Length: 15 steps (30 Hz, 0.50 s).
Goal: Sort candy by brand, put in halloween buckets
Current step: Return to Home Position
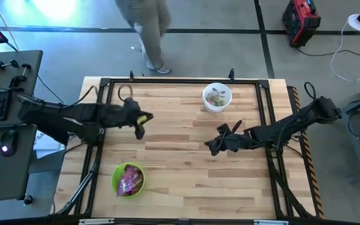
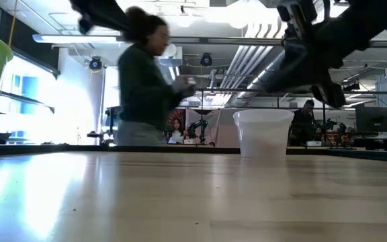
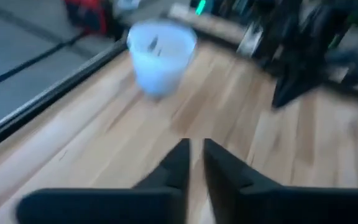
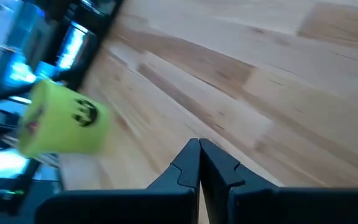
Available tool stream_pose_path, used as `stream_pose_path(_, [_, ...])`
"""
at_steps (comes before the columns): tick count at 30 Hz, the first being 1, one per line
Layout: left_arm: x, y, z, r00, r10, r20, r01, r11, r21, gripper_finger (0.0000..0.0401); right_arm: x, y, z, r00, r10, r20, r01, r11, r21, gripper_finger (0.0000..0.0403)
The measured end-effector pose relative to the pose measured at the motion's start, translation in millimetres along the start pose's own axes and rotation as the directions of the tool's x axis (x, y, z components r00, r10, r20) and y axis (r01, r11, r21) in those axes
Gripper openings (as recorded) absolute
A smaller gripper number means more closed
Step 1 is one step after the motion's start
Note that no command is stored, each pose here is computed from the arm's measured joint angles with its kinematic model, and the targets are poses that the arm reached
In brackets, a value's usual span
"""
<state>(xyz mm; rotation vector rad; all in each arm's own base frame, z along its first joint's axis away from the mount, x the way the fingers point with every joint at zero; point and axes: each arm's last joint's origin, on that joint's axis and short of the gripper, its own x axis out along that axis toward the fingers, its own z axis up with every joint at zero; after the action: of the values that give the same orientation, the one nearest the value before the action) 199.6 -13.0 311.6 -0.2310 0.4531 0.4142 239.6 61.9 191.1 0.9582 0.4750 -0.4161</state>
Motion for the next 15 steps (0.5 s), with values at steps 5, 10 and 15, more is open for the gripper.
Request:
stream_pose_path(5, [9.6, 26.2, -24.3, 0.969, -0.075, 0.234, 0.105, 0.987, -0.120, 0.0014, -1.9, 12.7, 6.0, 0.996, 0.054, 0.071, -0.055, 0.998, 0.015, 0.0000])
stream_pose_path(10, [10.9, 40.3, -62.7, 0.917, -0.107, 0.383, 0.210, 0.948, -0.238, 0.0002, -4.8, 27.1, 13.6, 0.991, 0.092, 0.101, -0.090, 0.996, -0.023, 0.0000])
stream_pose_path(15, [10.5, 49.8, -96.9, 0.879, -0.135, 0.457, 0.297, 0.905, -0.305, 0.0001, -7.8, 39.0, 19.7, 0.986, 0.128, 0.104, -0.122, 0.991, -0.056, 0.0000])
